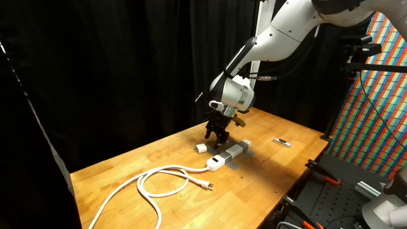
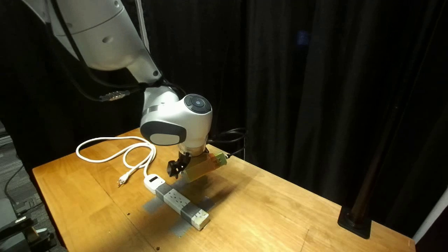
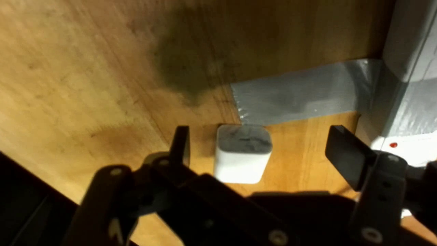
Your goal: Plug the charger head into the adapter
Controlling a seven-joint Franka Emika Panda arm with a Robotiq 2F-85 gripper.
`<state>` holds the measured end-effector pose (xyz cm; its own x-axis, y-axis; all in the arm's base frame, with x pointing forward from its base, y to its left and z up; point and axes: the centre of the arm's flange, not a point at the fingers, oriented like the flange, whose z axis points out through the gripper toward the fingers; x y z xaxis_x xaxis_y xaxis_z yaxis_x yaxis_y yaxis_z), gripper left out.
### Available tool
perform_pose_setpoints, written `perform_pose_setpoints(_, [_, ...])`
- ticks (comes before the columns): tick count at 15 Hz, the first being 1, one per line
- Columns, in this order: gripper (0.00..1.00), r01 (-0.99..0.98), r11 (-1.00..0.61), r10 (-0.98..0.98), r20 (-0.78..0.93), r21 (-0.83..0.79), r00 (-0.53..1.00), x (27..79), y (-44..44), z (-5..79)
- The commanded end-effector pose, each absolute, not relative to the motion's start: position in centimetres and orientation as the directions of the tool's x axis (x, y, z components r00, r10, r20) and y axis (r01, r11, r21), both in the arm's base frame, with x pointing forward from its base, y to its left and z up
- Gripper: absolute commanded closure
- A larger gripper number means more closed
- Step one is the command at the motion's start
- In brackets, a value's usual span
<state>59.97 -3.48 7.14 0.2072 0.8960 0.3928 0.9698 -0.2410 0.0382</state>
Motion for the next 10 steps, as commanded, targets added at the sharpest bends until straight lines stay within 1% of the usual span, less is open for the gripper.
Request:
perform_pose_setpoints(1, [0.00,0.969,-0.245,0.903,0.368,0.013,0.223,61.68,-3.34,3.66])
perform_pose_setpoints(10, [0.00,0.969,-0.247,0.907,0.350,-0.004,0.232,62.41,-2.56,2.92])
